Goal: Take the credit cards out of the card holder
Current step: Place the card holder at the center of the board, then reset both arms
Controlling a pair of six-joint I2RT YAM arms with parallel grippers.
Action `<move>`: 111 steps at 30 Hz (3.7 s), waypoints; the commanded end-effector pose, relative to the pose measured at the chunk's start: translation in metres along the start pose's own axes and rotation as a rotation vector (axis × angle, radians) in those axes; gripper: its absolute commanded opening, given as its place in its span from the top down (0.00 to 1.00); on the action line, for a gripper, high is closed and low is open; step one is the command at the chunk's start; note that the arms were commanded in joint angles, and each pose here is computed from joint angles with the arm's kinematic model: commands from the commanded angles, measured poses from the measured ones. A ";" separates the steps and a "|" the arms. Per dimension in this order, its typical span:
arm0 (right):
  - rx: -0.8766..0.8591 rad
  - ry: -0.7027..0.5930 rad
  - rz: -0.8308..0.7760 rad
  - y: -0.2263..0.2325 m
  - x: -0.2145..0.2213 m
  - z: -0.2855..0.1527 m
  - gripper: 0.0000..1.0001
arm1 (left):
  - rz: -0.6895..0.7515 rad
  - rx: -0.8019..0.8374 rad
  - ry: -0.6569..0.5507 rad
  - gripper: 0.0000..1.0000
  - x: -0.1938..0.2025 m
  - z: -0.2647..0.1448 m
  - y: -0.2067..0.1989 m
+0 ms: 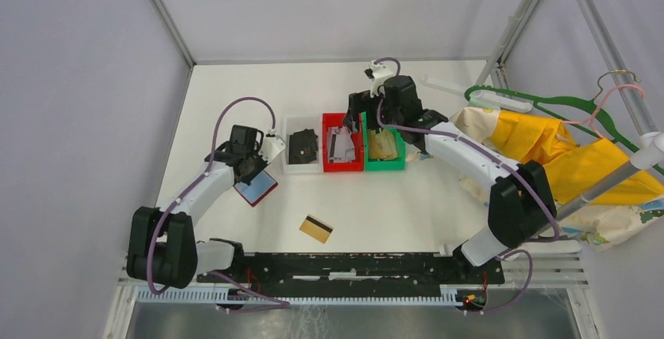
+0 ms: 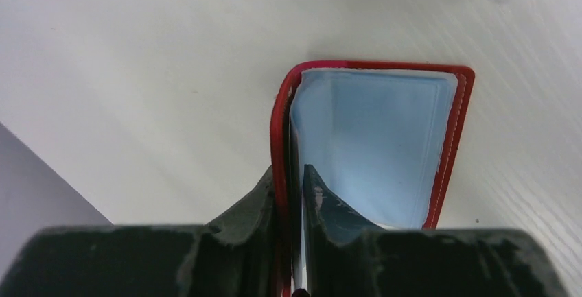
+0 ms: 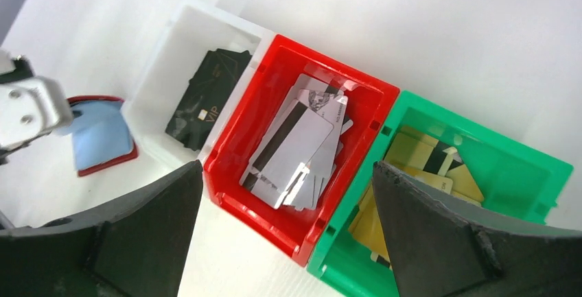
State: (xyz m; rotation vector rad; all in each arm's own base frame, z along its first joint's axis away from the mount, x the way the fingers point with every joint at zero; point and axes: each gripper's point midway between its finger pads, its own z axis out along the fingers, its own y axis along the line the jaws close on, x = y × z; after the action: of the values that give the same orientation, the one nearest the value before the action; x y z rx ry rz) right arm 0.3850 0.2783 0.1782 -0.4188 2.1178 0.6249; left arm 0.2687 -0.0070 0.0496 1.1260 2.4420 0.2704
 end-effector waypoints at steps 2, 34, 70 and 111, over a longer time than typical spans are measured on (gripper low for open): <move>0.029 -0.073 -0.002 -0.003 -0.003 -0.033 0.02 | -0.096 -0.094 -0.126 0.67 -0.038 -0.017 0.012; 0.812 -0.214 0.133 -0.192 0.114 -0.121 0.02 | -0.704 -0.165 -0.497 0.00 -0.028 -0.038 0.158; 1.125 -0.514 -0.149 -0.246 0.157 -0.224 0.02 | -0.973 -0.109 -0.959 0.00 -0.053 0.013 0.110; 0.986 -0.495 -0.230 -0.240 0.154 -0.204 0.02 | -0.777 -0.394 -0.939 0.00 -0.055 0.015 0.101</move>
State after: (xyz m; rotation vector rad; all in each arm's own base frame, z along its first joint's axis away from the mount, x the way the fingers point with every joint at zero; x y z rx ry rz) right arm 0.3149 -0.0405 0.1169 0.0752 1.5363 -0.4291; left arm 0.3701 0.0151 0.0764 0.0329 1.7110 -0.0396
